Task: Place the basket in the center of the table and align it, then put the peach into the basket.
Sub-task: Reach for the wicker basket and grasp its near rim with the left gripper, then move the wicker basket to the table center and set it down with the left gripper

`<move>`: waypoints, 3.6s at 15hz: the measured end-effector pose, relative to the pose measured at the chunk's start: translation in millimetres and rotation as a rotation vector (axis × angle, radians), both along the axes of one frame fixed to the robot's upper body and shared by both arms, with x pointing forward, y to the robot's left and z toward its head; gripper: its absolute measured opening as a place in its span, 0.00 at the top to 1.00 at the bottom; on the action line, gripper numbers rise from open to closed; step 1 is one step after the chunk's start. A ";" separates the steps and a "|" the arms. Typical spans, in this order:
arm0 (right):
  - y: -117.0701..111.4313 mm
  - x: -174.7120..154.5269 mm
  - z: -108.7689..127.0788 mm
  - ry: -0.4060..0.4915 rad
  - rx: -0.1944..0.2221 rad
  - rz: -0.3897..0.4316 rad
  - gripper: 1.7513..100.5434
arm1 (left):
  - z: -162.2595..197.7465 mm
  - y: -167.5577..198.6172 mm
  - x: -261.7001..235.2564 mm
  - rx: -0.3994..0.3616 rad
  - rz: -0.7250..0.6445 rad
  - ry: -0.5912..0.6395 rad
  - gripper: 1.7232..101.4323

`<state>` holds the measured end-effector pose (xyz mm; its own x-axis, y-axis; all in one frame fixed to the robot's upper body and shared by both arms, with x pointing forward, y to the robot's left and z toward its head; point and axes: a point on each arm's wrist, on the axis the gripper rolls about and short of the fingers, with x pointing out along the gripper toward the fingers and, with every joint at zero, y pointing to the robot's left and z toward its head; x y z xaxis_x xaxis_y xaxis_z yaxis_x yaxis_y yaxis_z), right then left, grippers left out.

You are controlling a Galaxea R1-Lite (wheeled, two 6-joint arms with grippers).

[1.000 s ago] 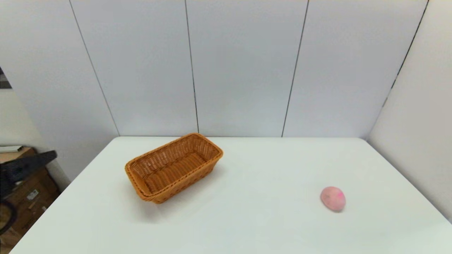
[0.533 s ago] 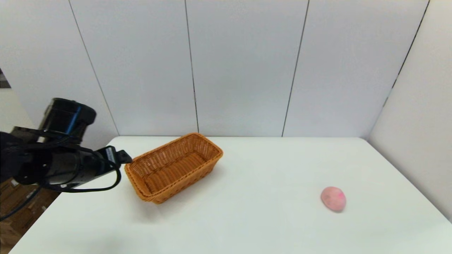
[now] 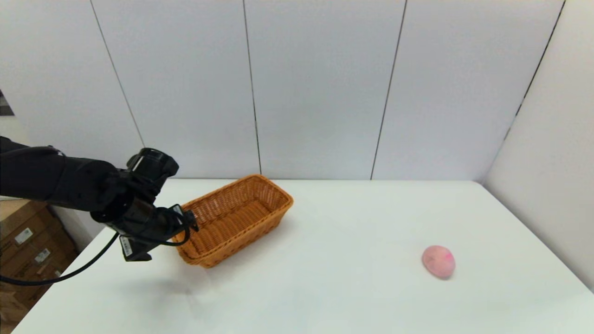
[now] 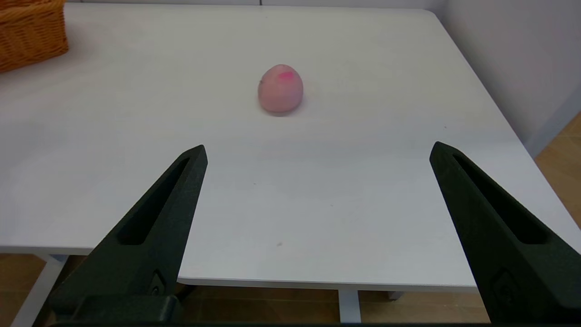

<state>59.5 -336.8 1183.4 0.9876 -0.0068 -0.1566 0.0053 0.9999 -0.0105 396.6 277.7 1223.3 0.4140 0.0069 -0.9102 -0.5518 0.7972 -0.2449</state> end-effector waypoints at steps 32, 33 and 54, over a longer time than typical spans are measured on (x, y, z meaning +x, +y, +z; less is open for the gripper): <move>0.0 0.0 0.0 0.001 0.002 -0.002 0.03 | 9.6 -5.7 17.2 -0.507 -0.247 0.096 0.87; 0.0 0.0 0.0 0.000 0.002 -0.002 0.03 | 13.4 -17.2 12.5 -0.496 -0.305 0.097 0.87; 0.0 0.0 -0.1 0.001 -0.001 0.001 0.03 | -43.7 -106.9 30.3 -0.264 -0.651 0.317 0.87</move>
